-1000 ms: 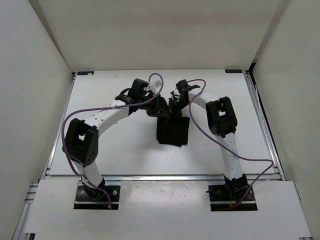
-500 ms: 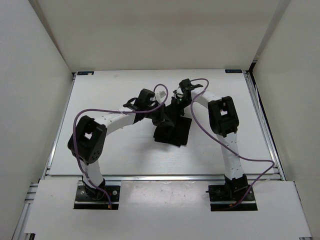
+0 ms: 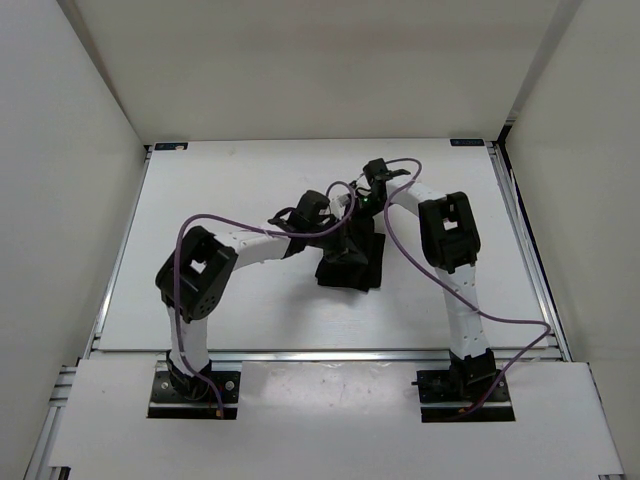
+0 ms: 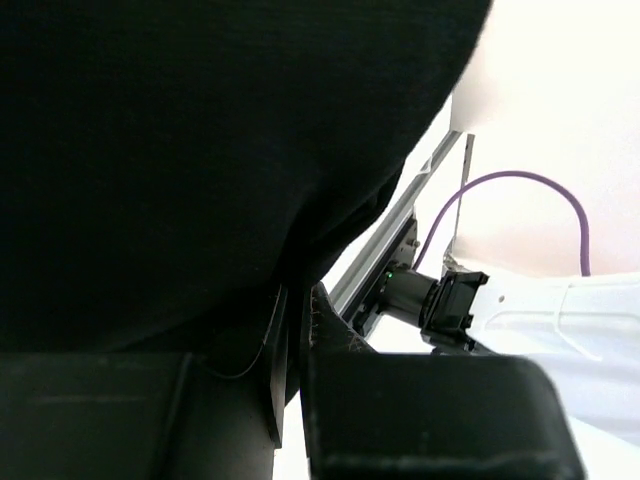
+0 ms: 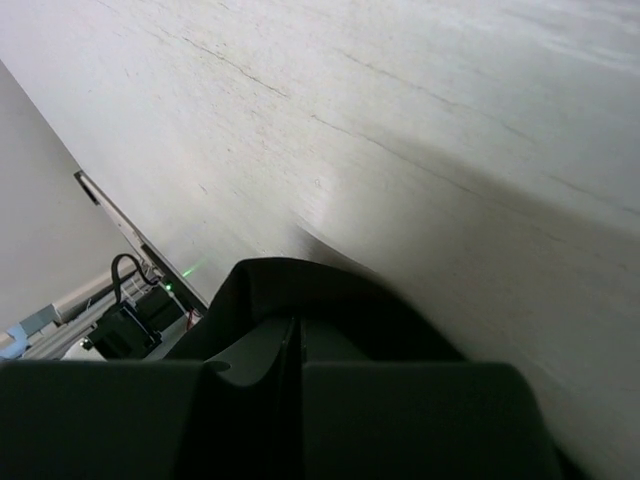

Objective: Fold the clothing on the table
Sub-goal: Fold the skirt

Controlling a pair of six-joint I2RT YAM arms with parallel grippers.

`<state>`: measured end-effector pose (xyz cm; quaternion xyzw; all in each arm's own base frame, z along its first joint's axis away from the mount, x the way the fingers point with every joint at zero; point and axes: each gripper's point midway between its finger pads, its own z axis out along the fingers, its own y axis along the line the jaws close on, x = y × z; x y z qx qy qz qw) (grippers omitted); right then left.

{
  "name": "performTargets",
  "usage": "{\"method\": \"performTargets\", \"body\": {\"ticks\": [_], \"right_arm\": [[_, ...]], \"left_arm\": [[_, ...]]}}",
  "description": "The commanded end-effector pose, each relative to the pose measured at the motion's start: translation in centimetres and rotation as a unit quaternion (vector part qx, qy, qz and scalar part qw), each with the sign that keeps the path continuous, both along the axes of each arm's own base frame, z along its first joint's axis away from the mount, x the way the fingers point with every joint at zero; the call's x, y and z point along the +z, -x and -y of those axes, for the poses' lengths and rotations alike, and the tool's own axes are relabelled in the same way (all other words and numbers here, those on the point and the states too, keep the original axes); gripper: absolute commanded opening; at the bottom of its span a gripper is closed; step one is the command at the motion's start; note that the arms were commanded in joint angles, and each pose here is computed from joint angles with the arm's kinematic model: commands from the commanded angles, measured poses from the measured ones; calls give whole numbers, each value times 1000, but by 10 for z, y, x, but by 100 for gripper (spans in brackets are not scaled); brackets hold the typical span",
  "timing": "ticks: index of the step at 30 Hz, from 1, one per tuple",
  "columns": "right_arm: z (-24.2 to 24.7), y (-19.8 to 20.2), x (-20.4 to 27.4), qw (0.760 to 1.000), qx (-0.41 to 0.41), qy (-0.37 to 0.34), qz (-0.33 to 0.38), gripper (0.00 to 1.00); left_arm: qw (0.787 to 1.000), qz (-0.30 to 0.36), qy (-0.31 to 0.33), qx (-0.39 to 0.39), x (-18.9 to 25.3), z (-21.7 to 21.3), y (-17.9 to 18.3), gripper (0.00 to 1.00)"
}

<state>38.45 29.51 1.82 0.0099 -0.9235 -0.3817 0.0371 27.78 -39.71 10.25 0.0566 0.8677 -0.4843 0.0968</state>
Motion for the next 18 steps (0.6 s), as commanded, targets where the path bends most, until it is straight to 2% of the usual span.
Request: {"method": "performTargets", "body": {"ticks": [1, 2, 3, 4, 5, 7, 9, 13, 15, 18], "right_arm": [[9, 7, -16, 1000, 6, 5, -17, 0], [10, 11, -20, 1000, 11, 9, -19, 0], [12, 10, -20, 1000, 8, 8, -20, 0], [11, 12, -20, 1000, 12, 8, -19, 0], [13, 12, -18, 1000, 11, 7, -18, 0], [15, 11, -18, 1000, 8, 9, -16, 0], [16, 14, -19, 1000, 11, 8, -16, 0], [19, 11, -16, 1000, 11, 7, -8, 0], [23, 7, -15, 1000, 4, 9, -6, 0], [28, 3, -13, 1000, -4, 1, -12, 0]], "left_arm": [[999, -8, 36, -16, 9, 18, 9, 4], [999, -9, 41, -12, 10, 20, 6, 17], [999, -6, 51, -13, 14, 24, 4, 22], [998, -14, 57, -7, 15, 24, 0, 35], [998, -8, 68, -8, 20, 29, -3, 57], [996, -5, 90, -8, 33, 36, -10, 65], [994, 8, 110, -16, 52, 45, -16, 79], [988, 37, 151, -16, 99, 51, -27, 79], [985, 63, 160, -7, 123, 40, -31, 79], [986, 87, 141, 32, 133, -1, -47, 78]]}}
